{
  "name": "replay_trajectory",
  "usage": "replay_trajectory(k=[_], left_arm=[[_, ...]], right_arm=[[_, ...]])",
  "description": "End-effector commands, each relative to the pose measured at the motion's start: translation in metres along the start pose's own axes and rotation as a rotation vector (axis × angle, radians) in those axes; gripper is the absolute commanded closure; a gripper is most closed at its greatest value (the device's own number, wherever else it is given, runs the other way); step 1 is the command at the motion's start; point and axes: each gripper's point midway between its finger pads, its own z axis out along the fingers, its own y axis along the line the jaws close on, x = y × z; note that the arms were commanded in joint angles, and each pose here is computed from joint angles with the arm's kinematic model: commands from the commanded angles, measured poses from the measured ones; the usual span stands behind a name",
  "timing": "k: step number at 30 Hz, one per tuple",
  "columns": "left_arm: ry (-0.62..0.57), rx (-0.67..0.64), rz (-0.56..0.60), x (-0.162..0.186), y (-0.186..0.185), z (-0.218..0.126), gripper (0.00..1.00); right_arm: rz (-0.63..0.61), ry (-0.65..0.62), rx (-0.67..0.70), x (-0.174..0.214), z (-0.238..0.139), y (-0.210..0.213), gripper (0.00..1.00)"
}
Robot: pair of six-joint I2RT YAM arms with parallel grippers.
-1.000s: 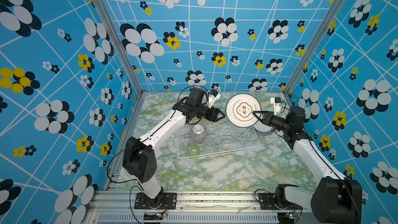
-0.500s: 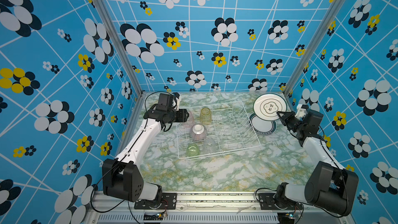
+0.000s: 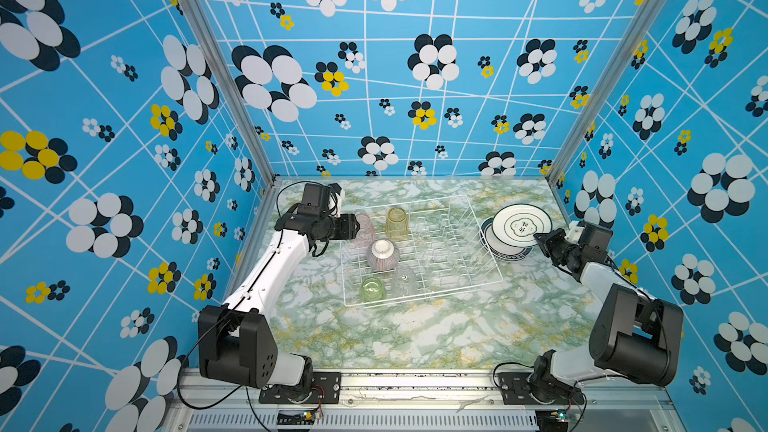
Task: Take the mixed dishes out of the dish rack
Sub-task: 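Carry the white plate with the right gripper to the stack while the left gripper withdraws, then lower the white plate onto the red-rimmed plate stack and open the right gripper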
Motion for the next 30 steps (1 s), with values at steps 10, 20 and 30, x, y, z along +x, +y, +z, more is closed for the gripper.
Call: replay_trajectory(k=[10,20,30], left_arm=[[0.011,0.028,-0.019,0.0,-0.002,0.003,0.39],[0.017,0.035,-0.021,0.003,-0.002,0.005,0.39],[0.026,0.035,-0.022,0.006,0.0,0.008,0.39]], right_arm=[[0.008,0.052,0.031,0.012,0.012,-0.02,1.0],[0.025,0.083,0.034,0.018,0.017,-0.025,1.0],[0.026,0.134,0.051,0.028,0.019,-0.032,1.0]])
